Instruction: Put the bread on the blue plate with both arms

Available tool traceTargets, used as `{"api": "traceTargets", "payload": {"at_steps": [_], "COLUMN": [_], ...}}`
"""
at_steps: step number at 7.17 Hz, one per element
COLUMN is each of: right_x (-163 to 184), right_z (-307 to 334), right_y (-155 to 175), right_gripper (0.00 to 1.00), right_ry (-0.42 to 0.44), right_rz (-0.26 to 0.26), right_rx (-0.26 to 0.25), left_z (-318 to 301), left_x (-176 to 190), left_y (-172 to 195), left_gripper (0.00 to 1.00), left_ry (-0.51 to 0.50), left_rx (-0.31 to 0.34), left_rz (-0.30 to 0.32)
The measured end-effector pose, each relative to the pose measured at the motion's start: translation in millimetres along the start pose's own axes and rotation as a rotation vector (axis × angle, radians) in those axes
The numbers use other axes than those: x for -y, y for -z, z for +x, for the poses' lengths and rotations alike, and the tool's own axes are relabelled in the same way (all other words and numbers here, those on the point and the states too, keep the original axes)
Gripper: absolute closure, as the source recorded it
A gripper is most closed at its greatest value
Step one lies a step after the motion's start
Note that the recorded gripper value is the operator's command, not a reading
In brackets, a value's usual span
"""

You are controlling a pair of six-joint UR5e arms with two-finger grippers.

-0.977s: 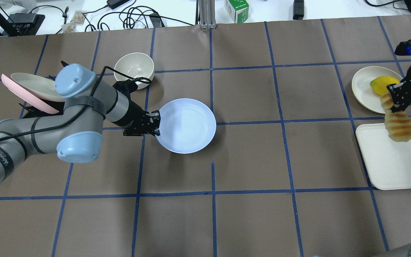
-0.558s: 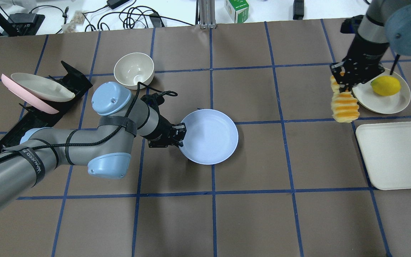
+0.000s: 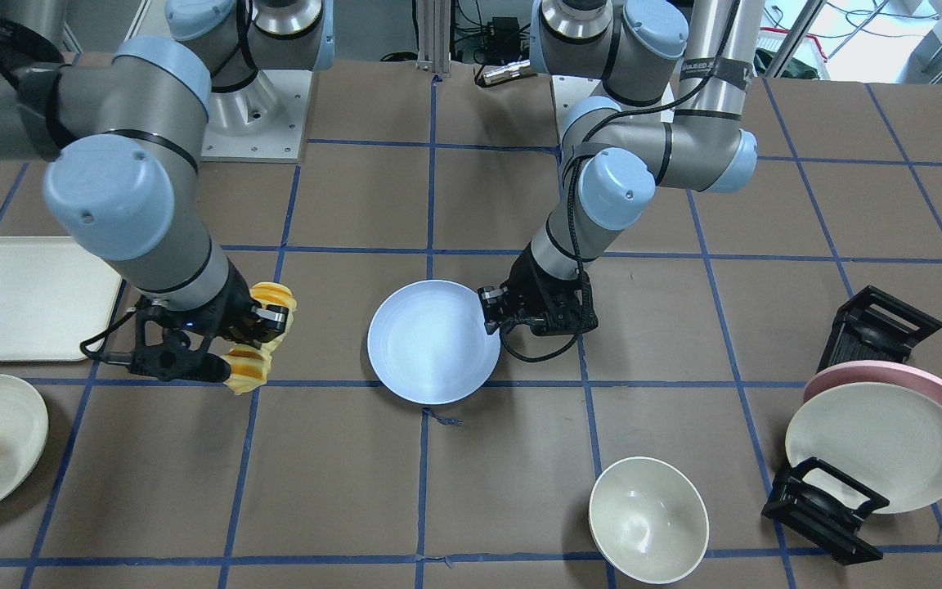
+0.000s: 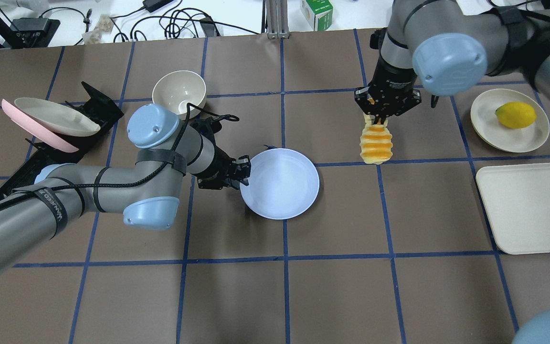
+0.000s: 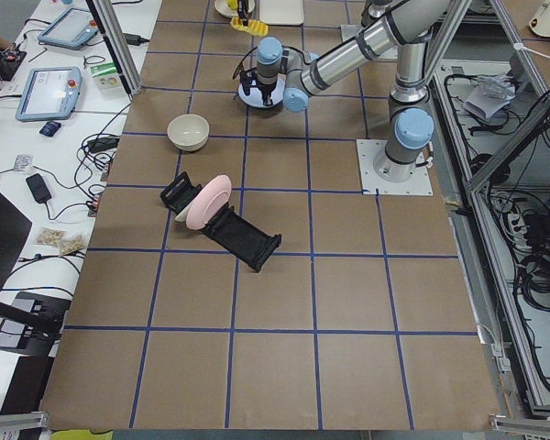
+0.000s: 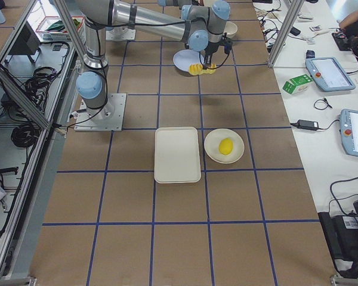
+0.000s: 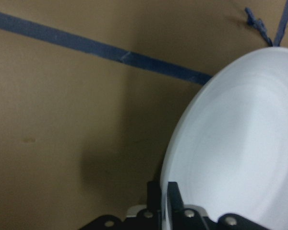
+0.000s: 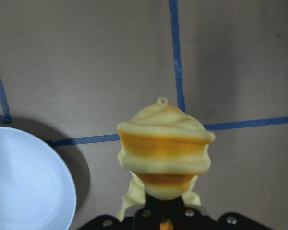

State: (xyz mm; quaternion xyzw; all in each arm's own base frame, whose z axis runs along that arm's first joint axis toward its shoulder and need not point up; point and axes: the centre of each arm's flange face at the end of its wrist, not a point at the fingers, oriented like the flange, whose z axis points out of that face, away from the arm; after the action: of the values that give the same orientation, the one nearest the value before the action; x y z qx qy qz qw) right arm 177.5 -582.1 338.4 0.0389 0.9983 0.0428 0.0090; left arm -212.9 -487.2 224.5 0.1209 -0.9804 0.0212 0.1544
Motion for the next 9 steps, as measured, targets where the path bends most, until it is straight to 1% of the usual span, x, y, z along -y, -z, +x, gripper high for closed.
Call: {"api": "traceTargets", "payload": {"at_steps": [1, 2, 3, 4, 5, 6, 7, 8, 9], "right_x": [-4.3, -9.2, -16.0, -23.6, -31.6, -39.7, -47.1, -51.3, -53.3], "right_z": [-27.2, -54.4, -86.4, -118.6, -146.2, -165.9, -179.8, -187.5, -190.5], "right_y": [-10.0, -21.2, -34.4, -50.2, -66.0, -78.8, -88.0, -95.9, -103.8], "right_gripper": [1.0, 1.0, 1.0, 1.0, 1.0, 1.0, 0.92, 0.87, 0.63], "right_ry": [0.02, 0.029, 0.035, 0.033, 0.036, 0.052, 0.07, 0.081, 0.085], "right_rz": [0.003, 0.008, 0.021, 0.035, 0.045, 0.044, 0.038, 0.029, 0.017], "right_rx": [0.002, 0.003, 0.003, 0.005, 0.007, 0.005, 0.001, -0.003, -0.009], "left_z": [7.2, 17.5, 22.8, 20.7, 15.0, 8.8, 5.1, 5.1, 6.2], "left_x": [24.0, 47.1, 65.4, 74.1, 73.9, 67.0, 56.5, 46.8, 43.9], "left_y": [30.0, 70.3, 119.1, 162.4, 200.5, 230.5, 254.6, 270.5, 274.5], "left_gripper": [0.07, 0.02, 0.0, 0.0, 0.0, 0.0, 0.0, 0.0, 0.0], "left_ry": [-0.015, -0.054, -0.11, -0.157, -0.209, -0.276, -0.331, -0.358, -0.367], "left_rx": [0.045, 0.087, 0.139, 0.181, 0.222, 0.261, 0.28, 0.286, 0.288], "left_rz": [0.011, -0.005, -0.041, -0.085, -0.121, -0.142, -0.149, -0.138, -0.122]}}
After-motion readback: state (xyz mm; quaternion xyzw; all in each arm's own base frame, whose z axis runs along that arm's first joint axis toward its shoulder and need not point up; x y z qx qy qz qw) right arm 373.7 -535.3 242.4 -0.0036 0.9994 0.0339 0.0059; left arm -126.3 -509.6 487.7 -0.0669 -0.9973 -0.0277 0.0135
